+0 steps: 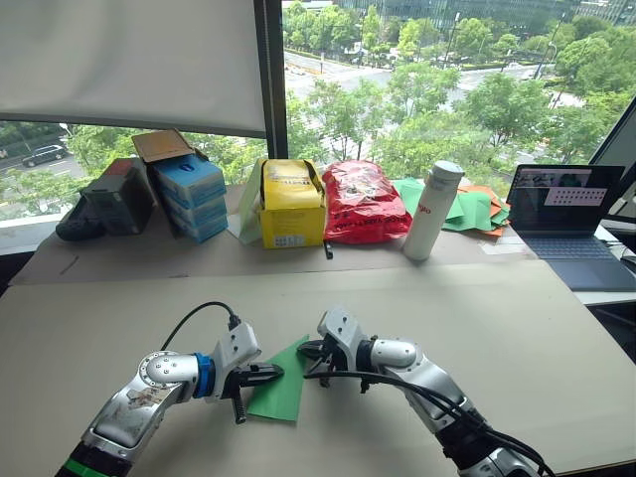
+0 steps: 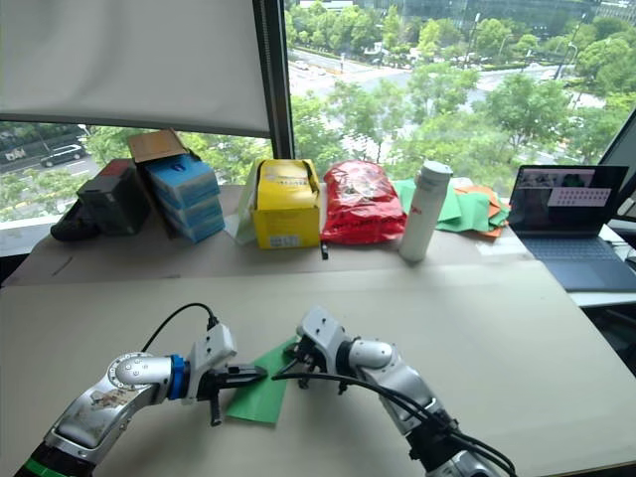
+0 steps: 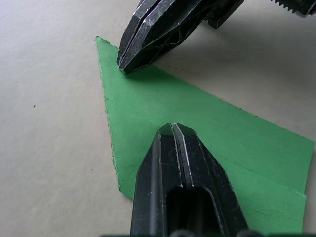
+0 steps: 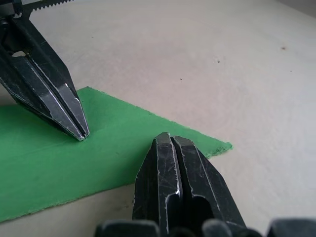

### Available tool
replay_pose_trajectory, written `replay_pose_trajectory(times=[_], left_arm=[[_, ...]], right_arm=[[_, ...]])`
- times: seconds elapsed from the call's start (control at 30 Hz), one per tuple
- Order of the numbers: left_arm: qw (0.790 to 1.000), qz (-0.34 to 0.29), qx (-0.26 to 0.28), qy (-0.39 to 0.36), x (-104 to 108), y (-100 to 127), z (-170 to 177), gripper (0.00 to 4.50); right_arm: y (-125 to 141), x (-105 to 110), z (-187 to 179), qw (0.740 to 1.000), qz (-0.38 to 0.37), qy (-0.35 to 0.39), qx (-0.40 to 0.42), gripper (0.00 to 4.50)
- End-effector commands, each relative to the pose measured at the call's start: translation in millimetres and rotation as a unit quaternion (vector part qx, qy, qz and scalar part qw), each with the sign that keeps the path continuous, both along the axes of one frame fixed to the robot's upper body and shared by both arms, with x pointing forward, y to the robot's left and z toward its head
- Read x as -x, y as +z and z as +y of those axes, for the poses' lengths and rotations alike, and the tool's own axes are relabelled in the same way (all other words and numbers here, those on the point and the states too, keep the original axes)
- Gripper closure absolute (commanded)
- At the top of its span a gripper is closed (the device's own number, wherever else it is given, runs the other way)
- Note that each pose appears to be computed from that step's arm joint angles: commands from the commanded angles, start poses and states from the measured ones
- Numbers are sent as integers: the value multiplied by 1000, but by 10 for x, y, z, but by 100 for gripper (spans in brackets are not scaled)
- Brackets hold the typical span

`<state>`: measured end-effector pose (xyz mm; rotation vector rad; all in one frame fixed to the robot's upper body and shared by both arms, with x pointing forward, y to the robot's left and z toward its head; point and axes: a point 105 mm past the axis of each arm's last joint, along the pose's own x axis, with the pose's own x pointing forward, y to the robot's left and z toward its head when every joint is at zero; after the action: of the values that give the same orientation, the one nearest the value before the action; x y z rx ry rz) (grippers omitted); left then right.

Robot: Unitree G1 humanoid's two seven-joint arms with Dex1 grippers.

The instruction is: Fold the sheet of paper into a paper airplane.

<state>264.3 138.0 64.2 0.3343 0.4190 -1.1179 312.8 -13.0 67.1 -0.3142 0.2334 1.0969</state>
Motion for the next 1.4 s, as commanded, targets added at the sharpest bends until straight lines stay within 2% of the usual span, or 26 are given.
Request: replay_pose_trajectory(times=[0.03, 0.17, 0.33, 0.57, 0.87, 1.1, 1.23, 1.4], left_arm=[[999, 31, -17, 0, 80, -151, 7, 448], [999, 31, -17, 0, 87, -151, 6, 448], [999, 31, -18, -1, 102, -150, 4, 448], [999, 30, -16, 4, 99, -136, 7, 448], [999, 29, -15, 4, 85, -125, -5, 448], [999, 31, -15, 3, 93, -131, -2, 448], [999, 31, -15, 3, 99, -133, 0, 448], [999, 33, -16, 2, 104, -138, 2, 448]], right_arm=[[-115, -88, -123, 999, 9, -29, 22, 450], [-107, -130, -124, 999, 5, -31, 20, 450], [-143, -40, -66, 1000, 9, -13, 12, 450], [-197, -33, -96, 1000, 10, -12, 17, 450], [-350, 487, -22, 994, 59, 84, 30, 450], [-361, 526, -8, 994, 61, 86, 36, 450], [-234, 434, -12, 997, 27, 72, 24, 450], [214, 399, 62, 995, -18, 79, -53, 450]])
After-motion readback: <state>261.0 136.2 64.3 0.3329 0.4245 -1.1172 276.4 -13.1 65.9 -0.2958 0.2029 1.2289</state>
